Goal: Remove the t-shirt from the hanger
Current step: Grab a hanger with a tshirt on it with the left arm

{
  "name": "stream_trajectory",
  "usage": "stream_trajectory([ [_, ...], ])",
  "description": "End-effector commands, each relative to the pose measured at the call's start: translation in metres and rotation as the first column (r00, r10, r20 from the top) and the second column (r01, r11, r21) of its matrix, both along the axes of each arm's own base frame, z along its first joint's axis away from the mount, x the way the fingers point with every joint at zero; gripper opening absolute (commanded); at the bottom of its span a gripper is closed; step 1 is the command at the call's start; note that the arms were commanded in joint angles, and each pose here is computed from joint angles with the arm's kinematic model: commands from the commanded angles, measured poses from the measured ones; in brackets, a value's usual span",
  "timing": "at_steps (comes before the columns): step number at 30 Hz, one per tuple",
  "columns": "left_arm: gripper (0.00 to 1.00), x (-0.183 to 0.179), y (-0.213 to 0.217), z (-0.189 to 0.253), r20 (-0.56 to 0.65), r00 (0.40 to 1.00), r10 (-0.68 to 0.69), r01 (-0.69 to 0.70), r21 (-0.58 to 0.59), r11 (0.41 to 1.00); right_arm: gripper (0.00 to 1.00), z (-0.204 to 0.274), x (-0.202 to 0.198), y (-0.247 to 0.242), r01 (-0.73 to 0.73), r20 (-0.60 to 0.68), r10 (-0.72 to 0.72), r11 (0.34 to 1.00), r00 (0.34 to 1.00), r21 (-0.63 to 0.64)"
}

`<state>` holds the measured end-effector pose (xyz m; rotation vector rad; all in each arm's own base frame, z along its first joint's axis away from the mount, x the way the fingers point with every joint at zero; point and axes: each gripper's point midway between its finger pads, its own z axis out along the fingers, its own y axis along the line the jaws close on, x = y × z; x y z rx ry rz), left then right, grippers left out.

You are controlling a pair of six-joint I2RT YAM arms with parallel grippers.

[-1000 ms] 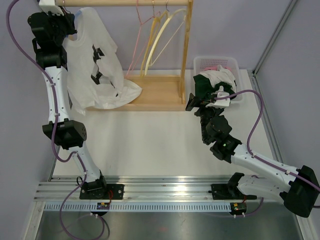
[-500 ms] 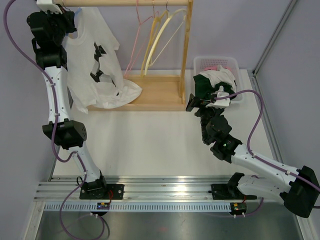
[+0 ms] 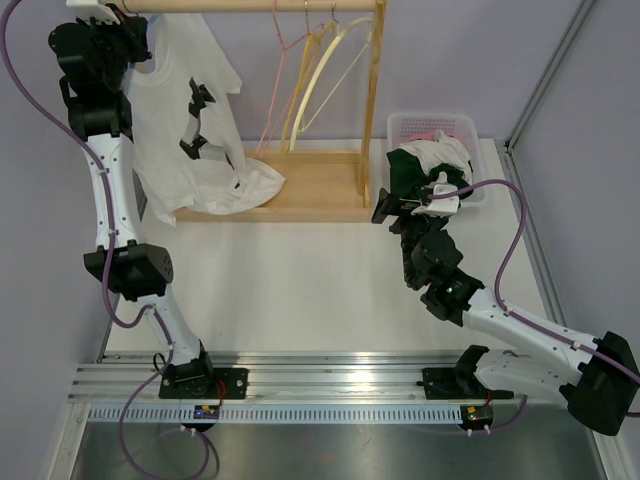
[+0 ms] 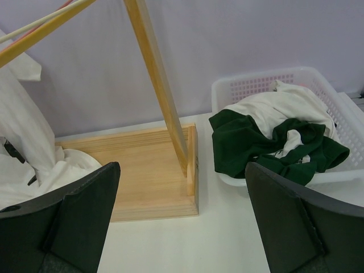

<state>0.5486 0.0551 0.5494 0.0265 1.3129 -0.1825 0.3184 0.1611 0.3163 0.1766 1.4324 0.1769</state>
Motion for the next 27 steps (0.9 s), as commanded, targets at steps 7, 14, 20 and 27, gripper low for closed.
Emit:
stream_trajectory([
  [7, 0.0, -0.077, -0.026, 0.107, 0.307, 0.95, -0.055, 0.045, 0.041, 0.998, 0.99, 0.014, 0.004, 0.003, -0.013, 0.021, 0.013, 1.0, 1.0, 0.019],
  [14, 0.0, -0.1, -0.039, 0.094, 0.265, 0.959, -0.099, 0.085, 0.064, 0.994, 0.99, 0.014, 0.005, 0.008, -0.027, 0.013, 0.027, 1.0, 1.0, 0.01],
  [20, 0.0, -0.107, -0.043, 0.053, 0.15, 0.983, -0.106, 0.095, 0.076, 0.993, 1.0, 0.013, 0.005, 0.009, -0.036, 0.004, 0.036, 0.999, 0.999, 0.001],
  [27, 0.0, -0.124, -0.046, 0.015, 0.105, 0.989, -0.101, 0.091, 0.098, 0.991, 0.99, 0.012, 0.005, 0.011, -0.05, -0.004, 0.05, 0.999, 0.999, -0.014],
])
